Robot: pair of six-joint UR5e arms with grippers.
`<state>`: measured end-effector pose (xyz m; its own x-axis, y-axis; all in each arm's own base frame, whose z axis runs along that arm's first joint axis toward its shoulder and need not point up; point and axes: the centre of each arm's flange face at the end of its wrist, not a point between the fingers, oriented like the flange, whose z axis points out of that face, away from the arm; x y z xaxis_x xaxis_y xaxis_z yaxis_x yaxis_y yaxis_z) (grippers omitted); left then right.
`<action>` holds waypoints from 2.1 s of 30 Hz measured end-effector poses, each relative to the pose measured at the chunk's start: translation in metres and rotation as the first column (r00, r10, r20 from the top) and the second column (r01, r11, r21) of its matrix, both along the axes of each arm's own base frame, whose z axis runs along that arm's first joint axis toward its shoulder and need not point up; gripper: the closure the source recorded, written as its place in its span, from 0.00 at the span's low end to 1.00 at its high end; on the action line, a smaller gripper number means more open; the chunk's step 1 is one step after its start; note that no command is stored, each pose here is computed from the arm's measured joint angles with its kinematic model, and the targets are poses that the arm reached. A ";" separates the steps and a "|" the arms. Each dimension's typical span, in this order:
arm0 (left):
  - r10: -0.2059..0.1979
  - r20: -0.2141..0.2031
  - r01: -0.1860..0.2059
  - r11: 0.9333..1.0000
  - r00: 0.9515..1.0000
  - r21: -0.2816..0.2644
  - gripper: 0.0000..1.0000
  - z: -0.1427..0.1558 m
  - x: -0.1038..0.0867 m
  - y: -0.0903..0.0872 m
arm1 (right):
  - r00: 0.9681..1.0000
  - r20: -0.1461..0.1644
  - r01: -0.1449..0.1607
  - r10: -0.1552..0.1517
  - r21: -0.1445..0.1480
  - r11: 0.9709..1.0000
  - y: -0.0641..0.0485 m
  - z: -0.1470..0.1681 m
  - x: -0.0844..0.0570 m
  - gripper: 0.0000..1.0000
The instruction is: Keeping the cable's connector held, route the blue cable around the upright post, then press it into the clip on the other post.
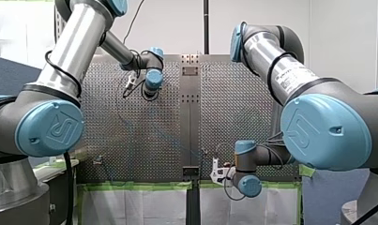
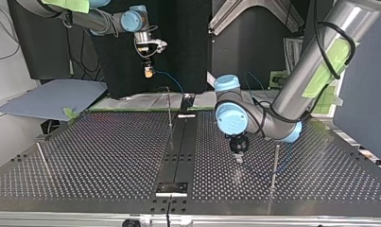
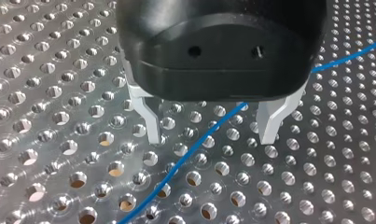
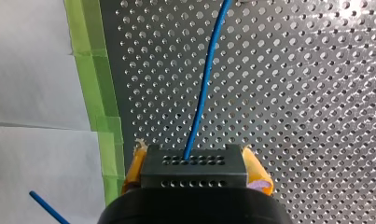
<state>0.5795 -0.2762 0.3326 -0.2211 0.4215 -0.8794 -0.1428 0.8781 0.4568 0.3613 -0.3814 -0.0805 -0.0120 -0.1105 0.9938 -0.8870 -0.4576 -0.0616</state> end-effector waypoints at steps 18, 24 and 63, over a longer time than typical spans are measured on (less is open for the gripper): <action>0.024 -0.070 -0.015 0.992 0.997 0.123 0.02 -0.034 0.001 -0.010 | 1.000 -0.003 -0.002 0.002 0.003 1.000 0.001 0.000 0.000 1.00; 0.016 -0.105 0.003 0.984 0.994 0.179 0.02 -0.049 -0.003 -0.020 | 1.000 -0.005 -0.002 0.002 0.003 1.000 0.001 0.000 0.000 1.00; 0.066 -0.326 0.036 0.954 0.943 0.296 0.02 -0.177 -0.013 -0.038 | 1.000 -0.005 -0.002 0.002 0.004 1.000 0.001 0.000 0.000 1.00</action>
